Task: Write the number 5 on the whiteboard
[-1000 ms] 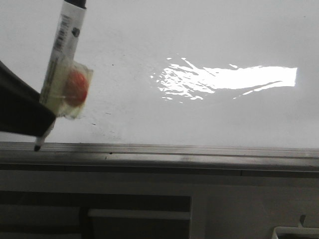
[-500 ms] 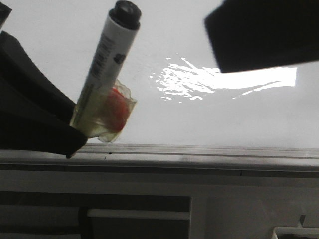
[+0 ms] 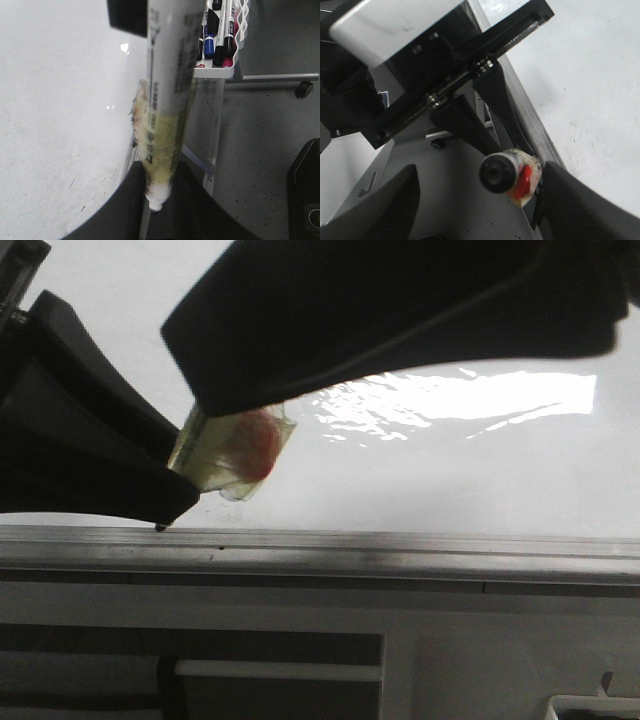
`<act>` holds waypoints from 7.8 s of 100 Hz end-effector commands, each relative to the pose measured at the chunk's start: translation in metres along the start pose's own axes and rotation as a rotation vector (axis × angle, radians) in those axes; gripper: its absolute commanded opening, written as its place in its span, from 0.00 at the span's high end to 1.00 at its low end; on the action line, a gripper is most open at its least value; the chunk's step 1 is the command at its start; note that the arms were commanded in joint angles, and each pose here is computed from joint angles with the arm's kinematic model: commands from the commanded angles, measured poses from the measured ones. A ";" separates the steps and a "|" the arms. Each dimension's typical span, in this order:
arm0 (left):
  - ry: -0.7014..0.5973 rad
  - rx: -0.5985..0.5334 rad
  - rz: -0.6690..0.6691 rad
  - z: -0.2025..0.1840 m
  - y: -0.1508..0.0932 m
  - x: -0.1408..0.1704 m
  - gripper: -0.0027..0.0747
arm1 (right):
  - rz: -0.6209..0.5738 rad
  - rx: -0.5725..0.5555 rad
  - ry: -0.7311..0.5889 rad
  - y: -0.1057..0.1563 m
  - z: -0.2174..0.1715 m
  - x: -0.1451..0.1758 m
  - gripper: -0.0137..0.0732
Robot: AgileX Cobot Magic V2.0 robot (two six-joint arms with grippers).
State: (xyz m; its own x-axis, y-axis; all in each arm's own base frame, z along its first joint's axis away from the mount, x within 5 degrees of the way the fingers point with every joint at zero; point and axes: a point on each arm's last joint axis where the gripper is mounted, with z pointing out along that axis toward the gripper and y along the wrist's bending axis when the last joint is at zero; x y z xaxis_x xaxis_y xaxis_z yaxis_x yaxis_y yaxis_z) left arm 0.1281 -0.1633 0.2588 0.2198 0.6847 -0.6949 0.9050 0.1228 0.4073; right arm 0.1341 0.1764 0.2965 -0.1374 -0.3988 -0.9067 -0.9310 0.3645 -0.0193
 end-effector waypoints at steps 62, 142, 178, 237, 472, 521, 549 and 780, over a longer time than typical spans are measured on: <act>-0.044 -0.073 0.009 -0.005 0.010 -0.012 0.99 | 0.049 -0.054 0.010 -0.009 0.026 -0.016 0.44; -0.096 -0.079 -0.131 -0.007 0.011 -0.016 0.71 | 0.019 -0.031 0.006 -0.010 0.023 -0.017 0.92; -0.264 -0.247 -0.192 -0.050 0.017 -0.031 0.23 | -0.071 0.121 -0.082 -0.011 -0.007 -0.025 0.91; -0.430 -0.631 -0.785 -0.092 0.001 0.032 0.95 | -0.090 0.477 -0.190 -0.027 -0.042 -0.014 0.92; -0.433 -0.551 -0.774 -0.088 -0.005 0.029 0.99 | 0.085 0.583 0.005 -0.040 -0.018 0.026 0.91; -0.433 -0.551 -0.774 -0.088 -0.005 0.029 0.99 | 0.036 0.479 0.028 -0.032 0.016 0.008 0.91; -0.432 -0.553 -0.772 -0.088 -0.004 0.029 0.99 | -0.028 0.588 -0.070 -0.037 -0.011 -0.021 0.92; -0.433 -0.547 -0.771 -0.088 -0.005 0.029 0.98 | 0.023 0.539 -0.099 -0.024 -0.033 -0.009 0.92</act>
State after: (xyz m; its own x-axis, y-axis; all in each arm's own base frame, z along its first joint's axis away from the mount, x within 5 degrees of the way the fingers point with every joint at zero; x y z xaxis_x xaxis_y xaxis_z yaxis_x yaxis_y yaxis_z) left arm 0.0976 -0.0808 0.2798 -0.1597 -0.0005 -0.9872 0.5885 0.8028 -0.0956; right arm 0.1532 0.1370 0.3026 -0.1914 -0.3537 -0.9156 -0.5331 0.8207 -0.2057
